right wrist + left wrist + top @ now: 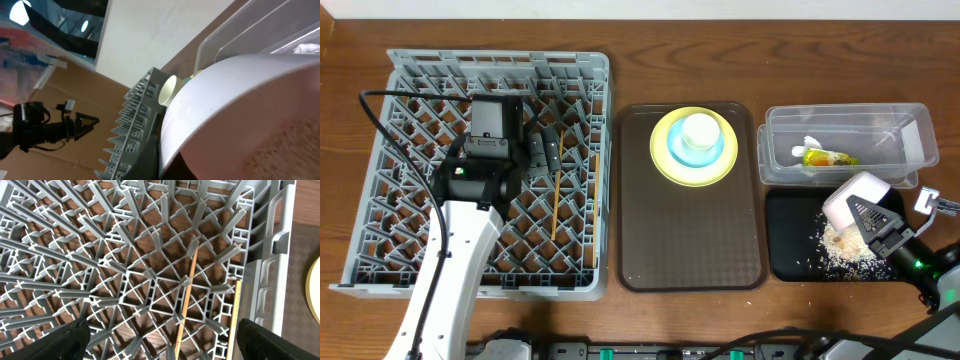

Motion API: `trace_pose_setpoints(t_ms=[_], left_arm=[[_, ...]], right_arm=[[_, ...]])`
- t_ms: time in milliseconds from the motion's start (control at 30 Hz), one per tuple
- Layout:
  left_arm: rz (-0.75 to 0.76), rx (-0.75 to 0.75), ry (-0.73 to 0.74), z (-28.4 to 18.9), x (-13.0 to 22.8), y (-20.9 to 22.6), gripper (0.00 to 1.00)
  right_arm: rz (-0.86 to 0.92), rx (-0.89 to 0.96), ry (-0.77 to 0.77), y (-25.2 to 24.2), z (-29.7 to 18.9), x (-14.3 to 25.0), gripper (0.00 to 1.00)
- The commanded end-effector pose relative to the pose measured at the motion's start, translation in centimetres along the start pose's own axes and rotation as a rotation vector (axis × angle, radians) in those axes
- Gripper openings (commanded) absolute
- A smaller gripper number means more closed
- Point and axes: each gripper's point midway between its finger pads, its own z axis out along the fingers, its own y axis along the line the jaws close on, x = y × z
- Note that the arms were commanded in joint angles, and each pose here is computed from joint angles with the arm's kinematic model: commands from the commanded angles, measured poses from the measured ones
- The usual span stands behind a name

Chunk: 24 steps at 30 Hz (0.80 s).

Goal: Sort waste into correct bins and load items into the dishwasher
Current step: 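Carry the bowl over the black tray and tip out the rice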

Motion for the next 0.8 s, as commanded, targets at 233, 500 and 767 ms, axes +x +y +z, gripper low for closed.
trace_pose_setpoints(t_ms=[233, 500, 767], left_arm=[[-0.006, -0.014, -0.008, -0.1, -0.2, 0.3, 0.94], [-0.006, -0.014, -0.008, -0.1, -0.2, 0.3, 0.94], [-0.005, -0.014, -0.008, -0.1, -0.2, 0.3, 0.94]], right_arm=[[0.081, -0.05, -0.039, -0.2, -0.2, 1.3, 0.01], [0.115, -0.05, -0.039, -0.4, -0.2, 1.0, 0.01], [0.21, -0.052, -0.036, -0.4, -0.2, 0.9, 0.01]])
